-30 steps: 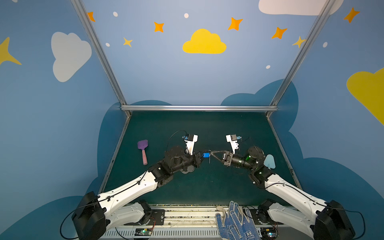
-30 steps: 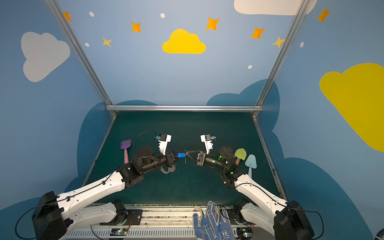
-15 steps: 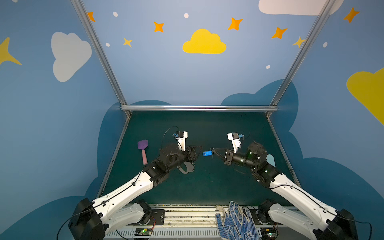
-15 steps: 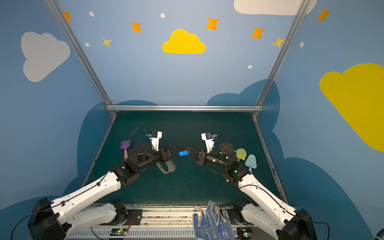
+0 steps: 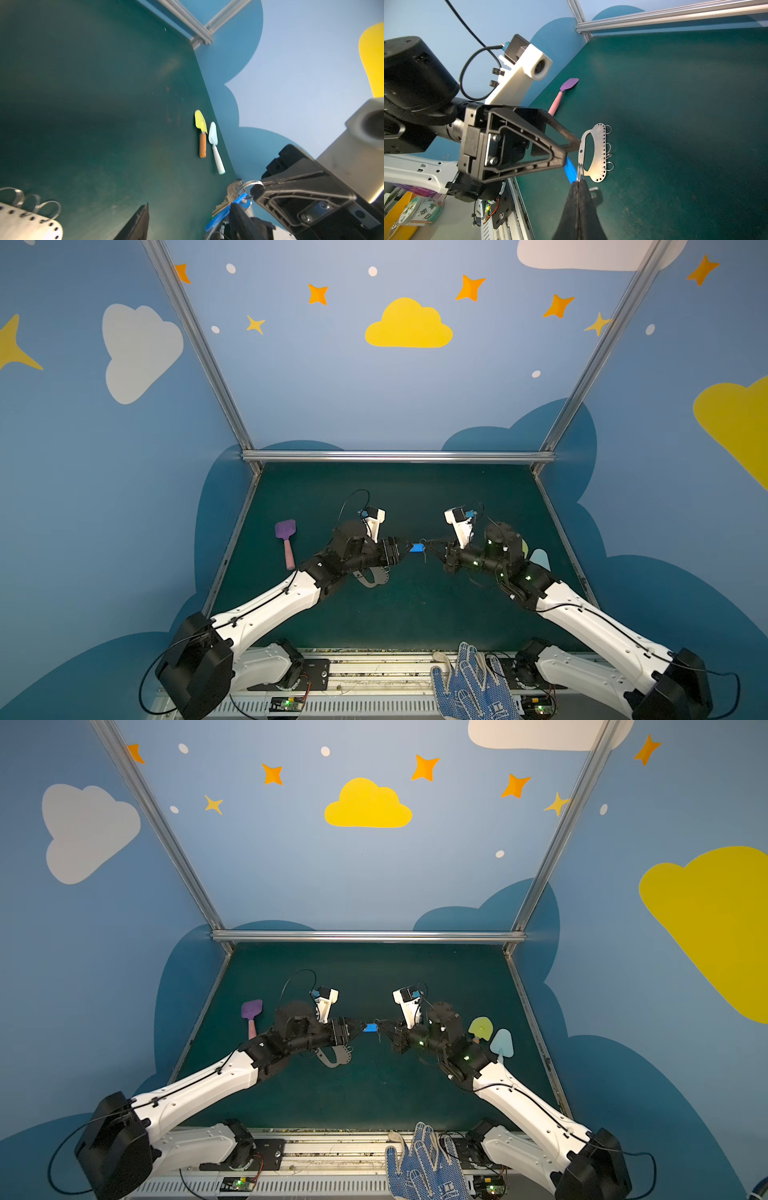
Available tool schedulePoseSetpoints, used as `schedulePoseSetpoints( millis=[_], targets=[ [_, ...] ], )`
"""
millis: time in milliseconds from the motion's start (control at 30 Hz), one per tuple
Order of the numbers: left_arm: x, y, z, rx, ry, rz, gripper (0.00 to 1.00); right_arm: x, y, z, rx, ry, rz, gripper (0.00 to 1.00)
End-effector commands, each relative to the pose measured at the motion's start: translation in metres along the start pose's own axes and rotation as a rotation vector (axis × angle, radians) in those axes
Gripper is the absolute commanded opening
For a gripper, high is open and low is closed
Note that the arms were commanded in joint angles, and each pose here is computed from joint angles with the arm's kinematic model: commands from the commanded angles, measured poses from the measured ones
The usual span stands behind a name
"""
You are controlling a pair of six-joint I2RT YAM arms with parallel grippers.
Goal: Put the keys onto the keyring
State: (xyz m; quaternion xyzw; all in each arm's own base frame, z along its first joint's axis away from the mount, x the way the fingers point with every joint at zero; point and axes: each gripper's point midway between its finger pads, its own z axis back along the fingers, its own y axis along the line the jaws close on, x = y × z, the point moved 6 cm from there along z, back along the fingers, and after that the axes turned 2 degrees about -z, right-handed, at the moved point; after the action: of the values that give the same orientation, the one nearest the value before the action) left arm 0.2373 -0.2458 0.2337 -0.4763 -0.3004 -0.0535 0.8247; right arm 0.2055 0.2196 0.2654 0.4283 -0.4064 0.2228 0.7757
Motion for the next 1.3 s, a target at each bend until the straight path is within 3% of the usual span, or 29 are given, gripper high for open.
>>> schedulePoseSetpoints(
  millis=[0,133,233,300,400,533,667,767,900,1000,1067,1167,1267],
  targets=[
    [0.004,-0.023,-0.003,-0.128,0.028,-0.05,0.63,0.006,0.01,0.004,0.053,-0.04,0.013,0.0],
    [0.004,-0.037,-0.001,-0.213,0.022,-0.082,0.51,0.004,0.008,0.001,0.054,-0.031,-0.013,0.0],
    [0.002,-0.046,0.001,-0.255,0.035,-0.121,0.16,0.003,0.004,-0.001,0.032,-0.034,-0.03,0.0],
    [-0.002,-0.052,0.0,-0.265,0.055,-0.145,0.05,0.004,0.001,-0.002,0.013,-0.033,-0.045,0.0],
    [-0.01,-0.056,-0.003,-0.241,0.078,-0.187,0.04,0.006,0.001,-0.004,0.017,-0.041,-0.054,0.0],
    [-0.015,-0.054,0.0,-0.109,0.017,-0.245,0.04,0.008,-0.002,-0.005,-0.021,-0.032,-0.083,0.0],
    [-0.022,-0.048,0.005,0.075,-0.051,-0.373,0.07,0.009,-0.006,-0.006,-0.044,-0.034,-0.118,0.0],
    [-0.033,-0.052,0.003,0.149,-0.032,-0.48,0.28,0.01,-0.005,-0.006,-0.038,-0.04,-0.14,0.0],
    [-0.048,-0.061,-0.005,0.129,0.022,-0.56,0.46,0.012,-0.005,-0.005,-0.043,-0.049,-0.144,0.0],
    [-0.046,-0.059,-0.002,0.15,0.0,-0.541,0.52,0.011,-0.006,-0.004,-0.057,-0.047,-0.137,0.0],
    [-0.036,-0.052,0.007,0.214,-0.074,-0.465,0.55,0.009,-0.006,-0.003,-0.055,-0.048,-0.128,0.0],
    [-0.022,-0.044,0.022,0.173,-0.141,-0.365,0.55,0.007,-0.008,-0.002,-0.066,-0.051,-0.111,0.0],
    [-0.008,-0.039,0.036,0.155,-0.197,-0.292,0.64,0.005,-0.007,-0.002,-0.051,-0.045,-0.097,0.0]
  ],
)
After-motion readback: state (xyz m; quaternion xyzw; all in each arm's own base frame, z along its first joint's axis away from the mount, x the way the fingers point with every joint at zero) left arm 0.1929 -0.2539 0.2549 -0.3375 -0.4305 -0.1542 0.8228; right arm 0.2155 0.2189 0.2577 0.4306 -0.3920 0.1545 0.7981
